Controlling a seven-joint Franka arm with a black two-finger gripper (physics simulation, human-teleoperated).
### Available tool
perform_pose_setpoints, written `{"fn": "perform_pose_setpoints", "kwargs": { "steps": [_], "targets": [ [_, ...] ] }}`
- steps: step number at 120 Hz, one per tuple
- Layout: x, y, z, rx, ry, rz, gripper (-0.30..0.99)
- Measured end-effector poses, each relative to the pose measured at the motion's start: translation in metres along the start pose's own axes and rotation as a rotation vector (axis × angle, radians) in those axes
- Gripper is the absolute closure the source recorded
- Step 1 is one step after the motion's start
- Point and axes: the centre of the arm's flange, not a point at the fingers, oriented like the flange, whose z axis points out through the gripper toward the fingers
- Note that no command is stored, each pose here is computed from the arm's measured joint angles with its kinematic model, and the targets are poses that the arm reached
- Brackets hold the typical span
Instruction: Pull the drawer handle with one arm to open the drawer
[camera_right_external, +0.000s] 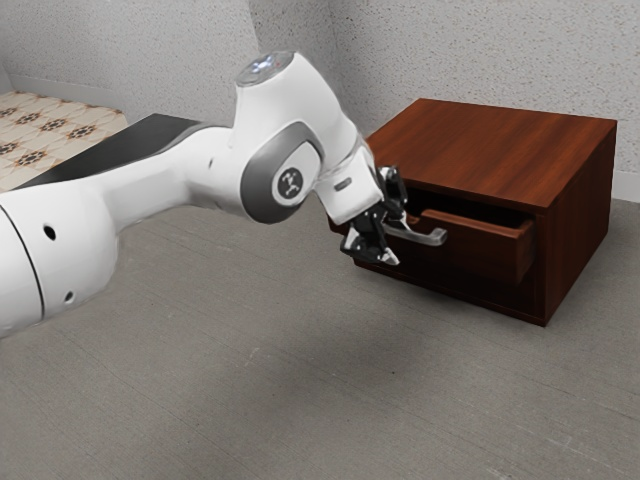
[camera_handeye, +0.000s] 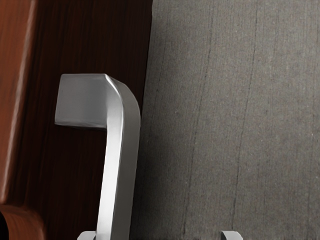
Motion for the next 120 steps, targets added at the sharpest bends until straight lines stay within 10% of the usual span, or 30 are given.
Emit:
{"fn": "perform_pose_setpoints", "kwargs": {
  "steps": [120],
  "targets": [
    [0.003,0.087,-0.045,-0.003,-0.045,-0.030,0.46]
  ]
}}
